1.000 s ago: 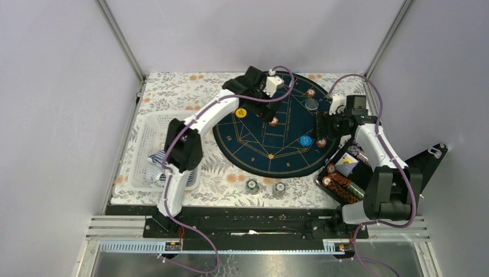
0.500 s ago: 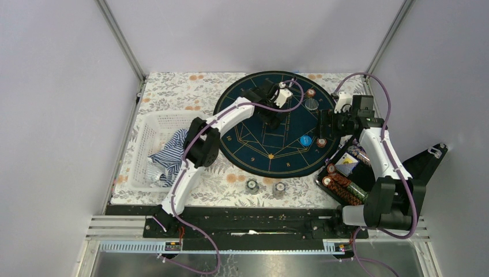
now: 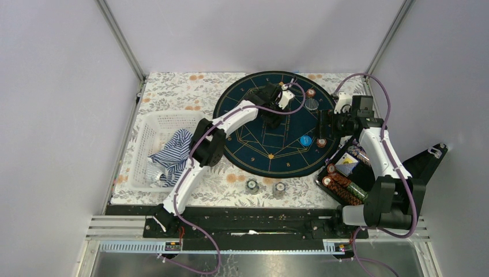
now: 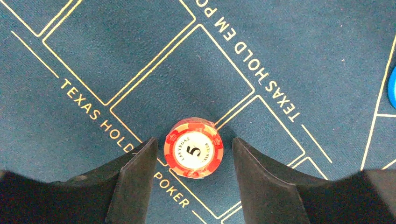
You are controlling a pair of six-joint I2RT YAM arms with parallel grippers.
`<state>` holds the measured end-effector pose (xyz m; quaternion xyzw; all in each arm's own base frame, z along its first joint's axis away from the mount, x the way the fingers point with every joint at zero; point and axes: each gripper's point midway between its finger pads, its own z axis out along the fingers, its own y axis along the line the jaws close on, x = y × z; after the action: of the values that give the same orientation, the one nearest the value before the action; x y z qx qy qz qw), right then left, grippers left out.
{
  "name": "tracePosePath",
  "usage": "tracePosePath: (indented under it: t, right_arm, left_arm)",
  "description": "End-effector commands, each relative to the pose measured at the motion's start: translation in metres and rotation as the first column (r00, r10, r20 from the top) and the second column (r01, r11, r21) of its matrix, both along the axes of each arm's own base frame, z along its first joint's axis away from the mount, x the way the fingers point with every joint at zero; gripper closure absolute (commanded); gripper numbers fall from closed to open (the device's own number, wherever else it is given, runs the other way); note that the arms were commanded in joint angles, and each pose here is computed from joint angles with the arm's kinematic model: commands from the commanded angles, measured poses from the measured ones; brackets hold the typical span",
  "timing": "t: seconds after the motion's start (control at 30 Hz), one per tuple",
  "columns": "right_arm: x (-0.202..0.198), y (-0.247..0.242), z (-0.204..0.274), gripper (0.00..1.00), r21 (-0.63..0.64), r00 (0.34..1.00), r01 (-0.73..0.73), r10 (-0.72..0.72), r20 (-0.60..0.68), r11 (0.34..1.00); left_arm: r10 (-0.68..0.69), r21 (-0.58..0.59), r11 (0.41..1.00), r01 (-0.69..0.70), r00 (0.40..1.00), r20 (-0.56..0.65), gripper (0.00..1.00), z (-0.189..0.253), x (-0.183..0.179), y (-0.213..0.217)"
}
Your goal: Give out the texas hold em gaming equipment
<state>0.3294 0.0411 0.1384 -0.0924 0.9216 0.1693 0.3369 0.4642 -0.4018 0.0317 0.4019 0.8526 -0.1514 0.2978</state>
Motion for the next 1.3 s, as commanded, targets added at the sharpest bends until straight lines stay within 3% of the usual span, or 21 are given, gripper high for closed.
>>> tracePosePath:
  t: [0.0, 0.3, 0.67, 0.97, 1.27]
  right_arm:
    - [0.002, 0.005, 0.0, 0.0, 0.021, 1.0, -0.016, 0.016, 0.004, 1.0]
    - [0.001, 0.006, -0.003, 0.0, 0.026, 1.0, -0.019, 0.019, -0.007, 0.999]
    - [0.002, 0.009, -0.005, 0.0, 0.041, 0.999, -0.032, 0.032, -0.017, 0.999]
    - [0.001, 0.009, -0.007, 0.0, 0.044, 0.999, -0.033, 0.034, -0.025, 0.998]
    - [0.0, 0.008, -0.009, 0.0, 0.04, 0.999, -0.033, 0.035, -0.033, 0.999]
  left_arm:
    - [0.011, -0.035, 0.999, -0.009, 0.997, 0.07, 0.38, 0.018, 0.014, -0.011]
    - [0.059, -0.079, 0.996, -0.051, 0.993, 0.106, 0.56, 0.058, 0.021, 0.001]
    - [0.258, -0.202, 0.952, -0.228, 0.957, 0.133, 0.61, 0.131, 0.044, 0.087]
    - [0.417, -0.171, 0.903, -0.394, 0.9, 0.126, 0.63, 0.112, 0.079, 0.161]
    - [0.469, -0.121, 0.882, -0.455, 0.874, 0.127, 0.63, 0.076, 0.102, 0.183]
